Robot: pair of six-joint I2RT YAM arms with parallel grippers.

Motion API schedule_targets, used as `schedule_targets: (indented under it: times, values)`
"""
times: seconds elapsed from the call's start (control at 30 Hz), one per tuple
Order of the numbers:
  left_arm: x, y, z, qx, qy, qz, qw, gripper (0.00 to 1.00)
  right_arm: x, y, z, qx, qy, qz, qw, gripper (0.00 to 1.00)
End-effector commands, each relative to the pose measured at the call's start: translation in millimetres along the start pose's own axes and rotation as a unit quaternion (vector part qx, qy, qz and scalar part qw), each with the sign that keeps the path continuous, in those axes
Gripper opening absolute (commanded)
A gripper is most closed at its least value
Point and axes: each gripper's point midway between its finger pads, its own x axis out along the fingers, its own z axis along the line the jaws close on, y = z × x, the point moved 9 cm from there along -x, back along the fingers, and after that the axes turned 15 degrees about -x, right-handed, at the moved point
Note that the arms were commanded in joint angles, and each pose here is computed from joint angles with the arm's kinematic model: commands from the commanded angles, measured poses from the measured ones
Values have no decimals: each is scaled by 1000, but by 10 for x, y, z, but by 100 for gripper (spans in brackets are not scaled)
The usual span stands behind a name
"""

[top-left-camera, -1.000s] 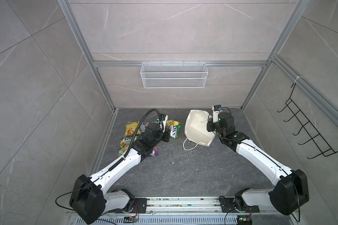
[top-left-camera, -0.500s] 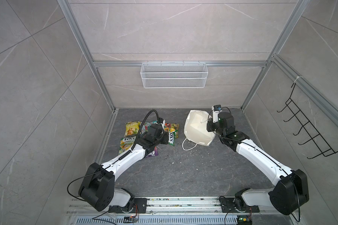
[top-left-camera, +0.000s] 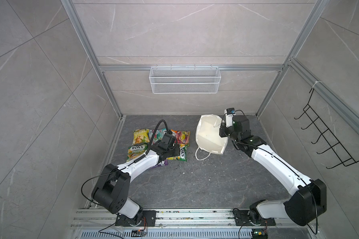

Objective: Take the snacks out of the paper bag
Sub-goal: Place the paper bag at the top-center of the table.

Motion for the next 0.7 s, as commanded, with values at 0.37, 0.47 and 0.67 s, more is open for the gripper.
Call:
schedule_targets:
  times: [0.37,0.47,0.67]
  values:
    - [141,-107,-187,-44,-18,27,998,0,127,-429,-177,149,-77,85,982,0]
    - [159,-98,-179,-43,-22,26,999,0,205,-393,-247,170,-70,101,978,0]
    - [174,-95,-177,-36,-24,29,999,0,353,-309,-329,202,-88,129,967,0]
